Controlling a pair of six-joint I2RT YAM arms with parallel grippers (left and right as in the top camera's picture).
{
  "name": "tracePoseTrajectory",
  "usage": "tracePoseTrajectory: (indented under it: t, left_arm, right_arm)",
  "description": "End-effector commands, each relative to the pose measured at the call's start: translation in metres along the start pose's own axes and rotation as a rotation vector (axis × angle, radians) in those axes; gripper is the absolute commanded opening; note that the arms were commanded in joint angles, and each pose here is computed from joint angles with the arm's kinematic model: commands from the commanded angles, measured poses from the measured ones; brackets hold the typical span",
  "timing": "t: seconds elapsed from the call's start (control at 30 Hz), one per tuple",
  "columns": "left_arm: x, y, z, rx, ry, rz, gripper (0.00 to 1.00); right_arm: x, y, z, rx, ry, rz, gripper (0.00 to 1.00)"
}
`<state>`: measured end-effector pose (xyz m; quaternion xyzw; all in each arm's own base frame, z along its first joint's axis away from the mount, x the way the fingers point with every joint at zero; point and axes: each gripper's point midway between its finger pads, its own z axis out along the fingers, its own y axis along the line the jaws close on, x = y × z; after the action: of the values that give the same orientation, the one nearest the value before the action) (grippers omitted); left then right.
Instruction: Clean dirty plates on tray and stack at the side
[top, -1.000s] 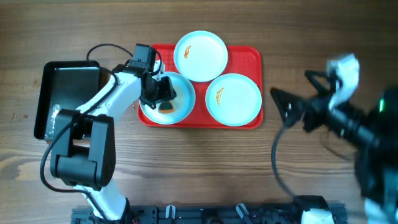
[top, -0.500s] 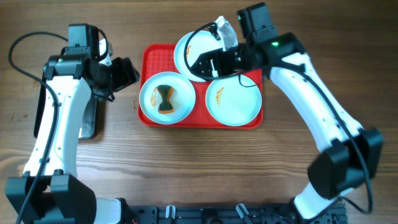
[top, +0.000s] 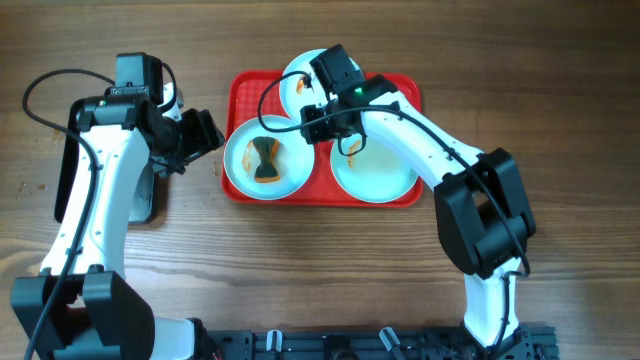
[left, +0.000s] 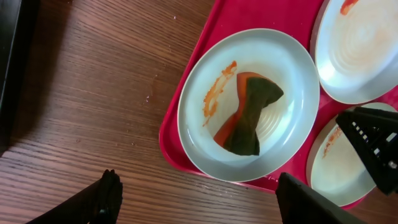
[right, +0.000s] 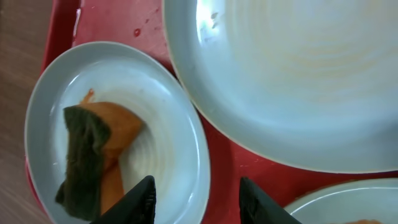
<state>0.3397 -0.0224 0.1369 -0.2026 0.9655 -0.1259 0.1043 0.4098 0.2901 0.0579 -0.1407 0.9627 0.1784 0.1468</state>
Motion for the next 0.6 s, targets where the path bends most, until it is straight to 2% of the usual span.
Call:
tracePoseTrajectory:
  t: [0.0,0.13,0.27,0.33,0.4,0.57]
  left_arm:
    - [0.0,0.004,0.005,-0.01,0.007,-0.006,0.78]
    - [-0.001,0.004,0.005,-0.008,0.005,-0.006,0.75]
    - [0.0,0.002,0.005,-0.001,0.007,-0.005,0.73]
    - [0.0,0.001,0.005,0.0,0.008,-0.002,0.73]
    - [0.001,-0.003,0.006,0.007,0.009,0.008,0.66]
    - [0.008,-0.026,0.021,0.037,-0.004,0.088,0.62]
  right_arm:
    - [0.01,-0.015,0.02,0.064,0.029,0.022,0.38]
    - [0.024,-0.01,0.039,0.069,0.073,0.008,0.35]
    - [0.033,-0.014,0.048,0.079,0.107,0.011,0.25]
    - [0.036,-0.015,0.051,0.083,0.119,0.013,0.19]
    - [0.039,-0.017,0.051,0.088,0.129,0.029,0.04]
    - [0.047,-0.019,0.049,0.101,0.16,0.078,0.04]
